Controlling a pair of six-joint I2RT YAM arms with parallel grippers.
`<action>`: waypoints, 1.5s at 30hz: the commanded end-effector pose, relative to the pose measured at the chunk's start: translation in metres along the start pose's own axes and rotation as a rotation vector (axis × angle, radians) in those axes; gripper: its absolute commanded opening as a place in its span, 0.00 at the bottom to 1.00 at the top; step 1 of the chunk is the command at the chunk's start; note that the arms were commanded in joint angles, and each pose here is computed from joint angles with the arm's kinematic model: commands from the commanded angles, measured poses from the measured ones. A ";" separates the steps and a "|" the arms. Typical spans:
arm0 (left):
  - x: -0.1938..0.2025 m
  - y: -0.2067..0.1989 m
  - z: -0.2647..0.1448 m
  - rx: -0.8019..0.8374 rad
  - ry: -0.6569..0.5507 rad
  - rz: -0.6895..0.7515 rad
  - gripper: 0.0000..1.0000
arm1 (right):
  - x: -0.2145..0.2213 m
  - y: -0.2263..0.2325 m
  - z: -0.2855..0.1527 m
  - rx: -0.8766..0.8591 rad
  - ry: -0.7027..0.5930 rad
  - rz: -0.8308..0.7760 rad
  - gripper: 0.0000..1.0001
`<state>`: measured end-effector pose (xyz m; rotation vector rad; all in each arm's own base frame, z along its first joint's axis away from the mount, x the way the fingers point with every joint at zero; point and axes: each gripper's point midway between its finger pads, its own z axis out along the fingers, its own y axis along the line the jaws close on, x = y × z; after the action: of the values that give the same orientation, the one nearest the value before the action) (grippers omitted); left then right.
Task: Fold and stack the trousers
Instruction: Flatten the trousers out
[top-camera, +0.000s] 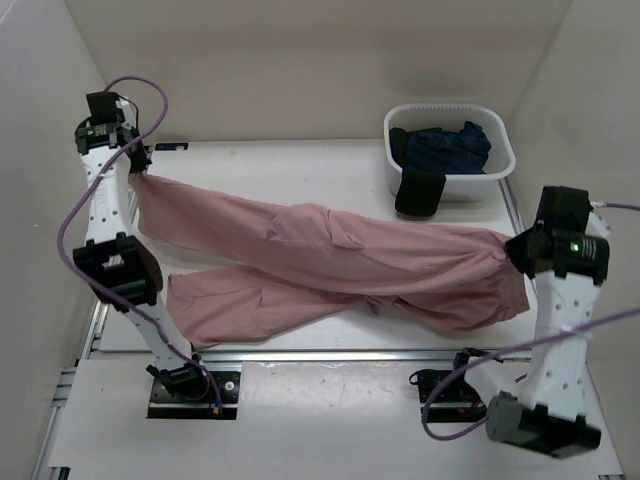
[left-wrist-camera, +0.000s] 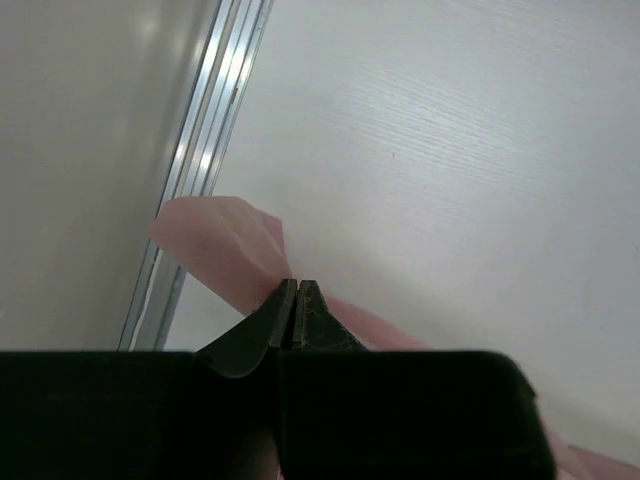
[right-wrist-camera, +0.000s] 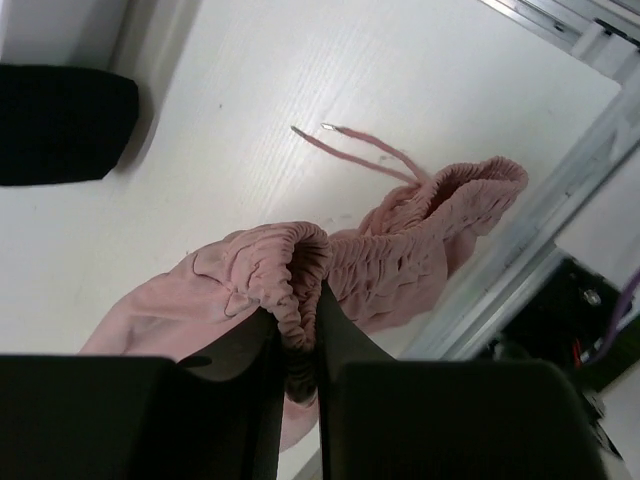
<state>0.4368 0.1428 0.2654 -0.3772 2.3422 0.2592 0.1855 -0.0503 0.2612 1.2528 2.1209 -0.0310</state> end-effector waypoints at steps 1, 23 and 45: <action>-0.012 -0.003 0.048 -0.046 0.004 0.012 0.14 | -0.035 0.037 0.045 -0.005 -0.068 0.018 0.00; 0.208 0.008 0.027 -0.111 0.470 0.112 0.92 | 0.049 -0.022 0.104 0.185 0.251 -0.141 0.94; 0.314 0.040 0.085 -0.214 0.678 0.097 0.14 | 0.108 -0.065 0.211 0.323 0.407 0.198 0.05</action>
<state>0.2380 0.0944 0.0074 -0.4113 3.1656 0.2545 0.2088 -0.0655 0.0236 1.6901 2.4524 -0.0286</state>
